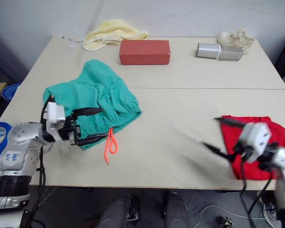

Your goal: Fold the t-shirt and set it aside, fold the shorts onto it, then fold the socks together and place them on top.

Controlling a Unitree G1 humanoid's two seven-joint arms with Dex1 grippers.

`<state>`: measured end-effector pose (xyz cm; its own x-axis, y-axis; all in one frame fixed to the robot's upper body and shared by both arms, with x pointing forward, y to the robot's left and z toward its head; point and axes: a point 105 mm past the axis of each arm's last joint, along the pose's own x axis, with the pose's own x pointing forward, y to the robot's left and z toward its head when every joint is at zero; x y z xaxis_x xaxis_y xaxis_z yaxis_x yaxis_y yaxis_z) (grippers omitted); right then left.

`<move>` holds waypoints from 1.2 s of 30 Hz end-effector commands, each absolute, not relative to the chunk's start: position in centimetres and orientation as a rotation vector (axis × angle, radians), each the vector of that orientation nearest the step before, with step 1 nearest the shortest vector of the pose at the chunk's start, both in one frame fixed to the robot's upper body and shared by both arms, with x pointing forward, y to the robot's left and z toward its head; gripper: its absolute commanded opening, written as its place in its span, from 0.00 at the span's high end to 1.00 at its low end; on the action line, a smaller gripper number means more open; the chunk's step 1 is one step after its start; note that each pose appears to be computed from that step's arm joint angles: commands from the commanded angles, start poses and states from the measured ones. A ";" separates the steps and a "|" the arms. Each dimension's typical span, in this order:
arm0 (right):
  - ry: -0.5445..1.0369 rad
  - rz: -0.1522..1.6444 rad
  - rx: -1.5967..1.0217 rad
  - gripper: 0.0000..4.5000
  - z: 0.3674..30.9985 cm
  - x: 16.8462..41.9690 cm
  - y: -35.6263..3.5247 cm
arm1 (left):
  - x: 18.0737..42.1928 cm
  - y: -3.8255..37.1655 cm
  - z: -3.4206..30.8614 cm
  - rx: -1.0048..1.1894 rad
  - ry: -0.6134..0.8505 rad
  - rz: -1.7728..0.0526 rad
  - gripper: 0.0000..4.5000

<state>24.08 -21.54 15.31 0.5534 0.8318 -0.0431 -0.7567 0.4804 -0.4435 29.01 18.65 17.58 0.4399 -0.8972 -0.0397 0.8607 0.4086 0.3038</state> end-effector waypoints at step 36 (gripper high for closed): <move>-0.321 1.048 -0.466 0.00 13.0 19.7 -19.2 | 29.3 25.1 11.5 1.062 0.147 -1.138 0.09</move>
